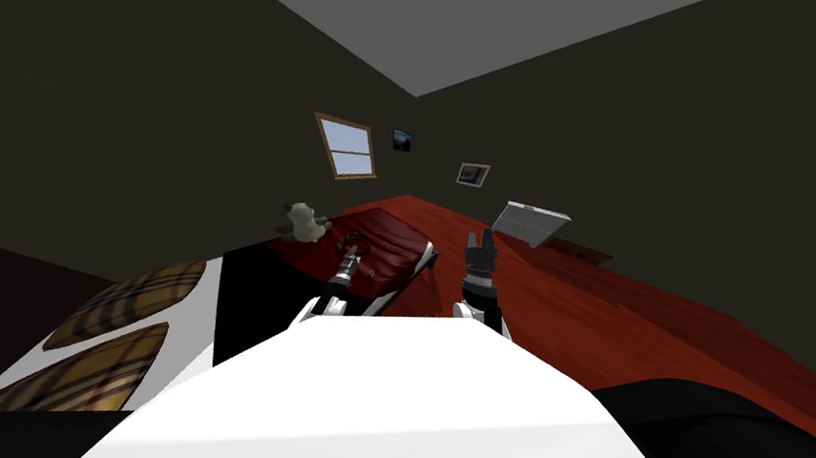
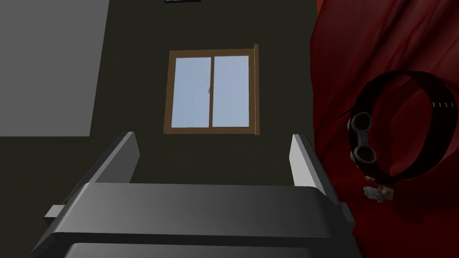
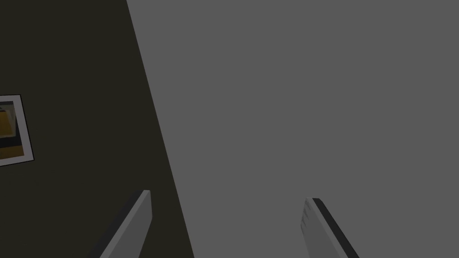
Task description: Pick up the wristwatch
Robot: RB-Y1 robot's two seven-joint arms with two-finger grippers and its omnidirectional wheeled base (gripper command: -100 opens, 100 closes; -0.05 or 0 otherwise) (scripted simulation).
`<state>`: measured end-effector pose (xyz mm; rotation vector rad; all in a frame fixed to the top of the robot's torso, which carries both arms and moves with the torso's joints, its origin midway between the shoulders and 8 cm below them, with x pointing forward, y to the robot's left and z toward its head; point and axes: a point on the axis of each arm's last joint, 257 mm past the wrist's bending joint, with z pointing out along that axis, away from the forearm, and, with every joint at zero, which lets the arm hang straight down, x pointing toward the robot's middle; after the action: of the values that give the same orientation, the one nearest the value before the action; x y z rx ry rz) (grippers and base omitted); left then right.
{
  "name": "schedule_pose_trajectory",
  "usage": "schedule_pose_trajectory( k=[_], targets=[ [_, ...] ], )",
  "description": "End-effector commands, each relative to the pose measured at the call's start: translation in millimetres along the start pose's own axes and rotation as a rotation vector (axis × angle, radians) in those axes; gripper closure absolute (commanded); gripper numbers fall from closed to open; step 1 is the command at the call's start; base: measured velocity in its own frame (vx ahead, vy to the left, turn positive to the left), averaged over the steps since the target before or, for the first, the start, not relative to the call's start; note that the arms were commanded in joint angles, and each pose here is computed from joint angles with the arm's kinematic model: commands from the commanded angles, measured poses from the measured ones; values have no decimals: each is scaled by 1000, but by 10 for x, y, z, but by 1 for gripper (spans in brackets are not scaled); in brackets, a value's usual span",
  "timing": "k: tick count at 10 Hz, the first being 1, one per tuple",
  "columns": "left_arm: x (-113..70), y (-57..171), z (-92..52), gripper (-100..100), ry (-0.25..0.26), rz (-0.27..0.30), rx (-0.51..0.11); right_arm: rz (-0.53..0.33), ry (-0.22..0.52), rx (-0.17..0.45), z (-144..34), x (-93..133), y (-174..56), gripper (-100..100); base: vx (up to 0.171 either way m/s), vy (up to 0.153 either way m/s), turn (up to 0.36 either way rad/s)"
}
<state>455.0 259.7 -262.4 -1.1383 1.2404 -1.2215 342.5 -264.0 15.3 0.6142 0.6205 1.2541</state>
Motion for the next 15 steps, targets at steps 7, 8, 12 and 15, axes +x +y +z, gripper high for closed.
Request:
schedule_pose_trajectory(
  k=[7,8,12,15],
  targets=[
    [88,1120,-86,-100,26,39,-269,0,0,0,0,0,0,0,53,-11,-31],
    [105,1256,-87,-100,34,53,-305,0,0,0,0,0,0,0,38,-12,-40],
    [100,1663,-175,-100,47,88,-407,0,0,0,0,0,0,0,40,-5,-35],
    [59,2000,-321,-100,50,109,-490,0,0,0,0,0,0,0,39,-10,-31]
  ],
)
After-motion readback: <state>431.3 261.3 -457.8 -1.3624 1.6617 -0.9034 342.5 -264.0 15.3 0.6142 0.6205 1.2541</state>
